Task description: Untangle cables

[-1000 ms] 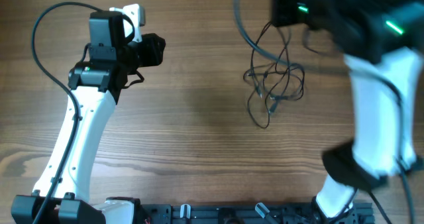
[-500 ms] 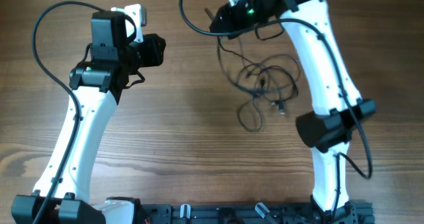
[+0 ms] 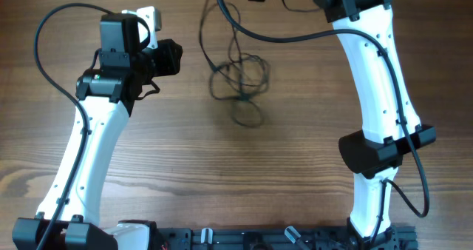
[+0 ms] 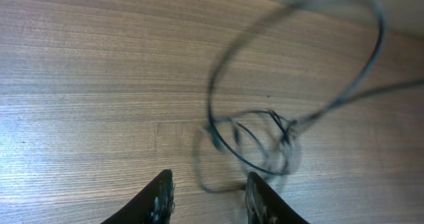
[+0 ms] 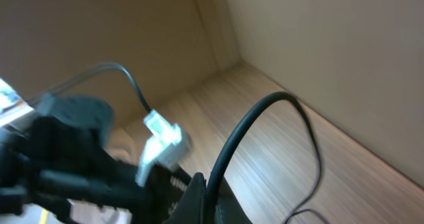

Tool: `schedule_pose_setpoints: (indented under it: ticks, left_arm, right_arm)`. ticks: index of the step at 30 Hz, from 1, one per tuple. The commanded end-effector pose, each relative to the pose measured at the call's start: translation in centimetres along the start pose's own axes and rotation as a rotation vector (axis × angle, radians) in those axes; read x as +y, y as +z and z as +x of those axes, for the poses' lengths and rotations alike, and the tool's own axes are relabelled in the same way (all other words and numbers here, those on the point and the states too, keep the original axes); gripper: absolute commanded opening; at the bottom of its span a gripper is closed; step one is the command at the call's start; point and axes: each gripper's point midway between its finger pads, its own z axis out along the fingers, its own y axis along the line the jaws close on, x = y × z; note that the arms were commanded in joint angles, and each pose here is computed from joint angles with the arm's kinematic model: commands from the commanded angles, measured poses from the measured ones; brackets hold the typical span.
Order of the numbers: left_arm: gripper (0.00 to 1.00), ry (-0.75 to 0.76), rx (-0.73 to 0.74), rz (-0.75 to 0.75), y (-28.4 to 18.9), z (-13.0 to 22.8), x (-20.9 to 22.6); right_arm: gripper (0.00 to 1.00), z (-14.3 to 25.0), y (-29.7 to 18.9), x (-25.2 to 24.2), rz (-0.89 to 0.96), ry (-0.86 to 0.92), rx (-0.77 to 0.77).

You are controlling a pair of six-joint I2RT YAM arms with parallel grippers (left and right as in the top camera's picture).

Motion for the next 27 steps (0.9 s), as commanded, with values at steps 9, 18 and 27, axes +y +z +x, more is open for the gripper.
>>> schedule_pose_setpoints:
  ticks: [9,18,27]
  left_arm:
    - [0.36,0.017,0.001,-0.002,0.2,-0.1,0.2]
    - [0.36,0.016,0.001,-0.001,0.2,-0.1,0.2]
    - [0.38,0.028,0.037,0.141,0.3,0.5,-2.3]
  right_arm:
    - [0.04,7.6,-6.8,-10.4,0.667,0.342,0.226]
    - [0.04,13.5,-15.2,-13.3,1.191,0.426,0.462]
    - [0.04,13.8,-14.0,-12.7,1.086,0.431,0.481]
